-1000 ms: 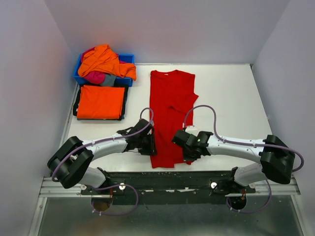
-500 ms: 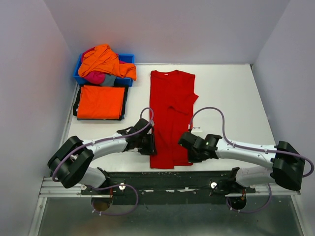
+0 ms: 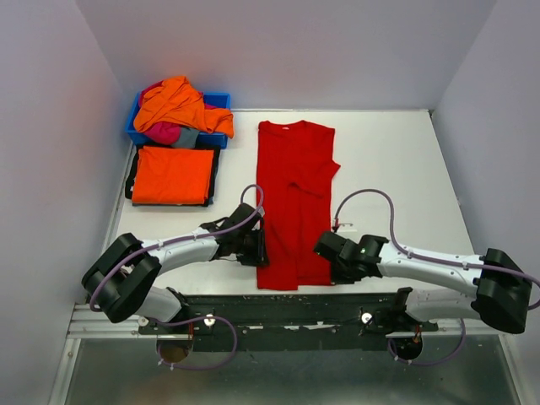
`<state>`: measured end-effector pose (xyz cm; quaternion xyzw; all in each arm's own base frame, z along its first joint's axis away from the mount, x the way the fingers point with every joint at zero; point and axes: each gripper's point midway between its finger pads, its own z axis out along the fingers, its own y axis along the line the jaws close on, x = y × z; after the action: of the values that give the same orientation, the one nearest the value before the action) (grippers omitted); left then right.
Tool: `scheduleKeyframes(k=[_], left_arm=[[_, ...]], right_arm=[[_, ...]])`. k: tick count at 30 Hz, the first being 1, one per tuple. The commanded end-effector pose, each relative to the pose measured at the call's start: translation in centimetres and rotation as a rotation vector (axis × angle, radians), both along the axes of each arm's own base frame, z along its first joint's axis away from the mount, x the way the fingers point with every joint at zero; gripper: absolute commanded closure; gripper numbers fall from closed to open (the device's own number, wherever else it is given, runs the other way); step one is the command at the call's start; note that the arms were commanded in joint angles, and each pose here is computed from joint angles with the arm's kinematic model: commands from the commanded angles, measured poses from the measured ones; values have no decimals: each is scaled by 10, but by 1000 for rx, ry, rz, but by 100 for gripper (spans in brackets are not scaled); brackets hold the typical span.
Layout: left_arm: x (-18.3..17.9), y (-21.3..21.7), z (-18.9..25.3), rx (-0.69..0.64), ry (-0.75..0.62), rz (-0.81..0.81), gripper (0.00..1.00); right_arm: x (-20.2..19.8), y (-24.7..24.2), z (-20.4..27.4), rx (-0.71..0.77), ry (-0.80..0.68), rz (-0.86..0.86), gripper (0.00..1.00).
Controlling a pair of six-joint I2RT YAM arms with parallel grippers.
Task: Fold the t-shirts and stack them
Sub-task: Grab the bottom of the folded rectangular tshirt with both arms
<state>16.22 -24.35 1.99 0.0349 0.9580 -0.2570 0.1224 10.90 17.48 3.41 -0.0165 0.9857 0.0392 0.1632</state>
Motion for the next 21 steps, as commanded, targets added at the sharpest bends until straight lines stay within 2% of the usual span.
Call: scheduleKeyframes(k=[1,8,12,15,21], left_arm=[[-23,45,-37,203,80,-3,64],[-22,43,-34,190,76,3,64],[-19,35,-20,141,56,9,60],[-15,29,-1,100,20,19,55],[-2,10,51,5,-68,14,47]], right_arm=[[-14,-25,-8,-45,38,-57,99],[-16,-32,-13,-56,59,-73,98],[-10,-14,-2,11,48,-36,70],[-5,-5,18,79,2,-15,61],[15,6,55,136,-100,-2,61]])
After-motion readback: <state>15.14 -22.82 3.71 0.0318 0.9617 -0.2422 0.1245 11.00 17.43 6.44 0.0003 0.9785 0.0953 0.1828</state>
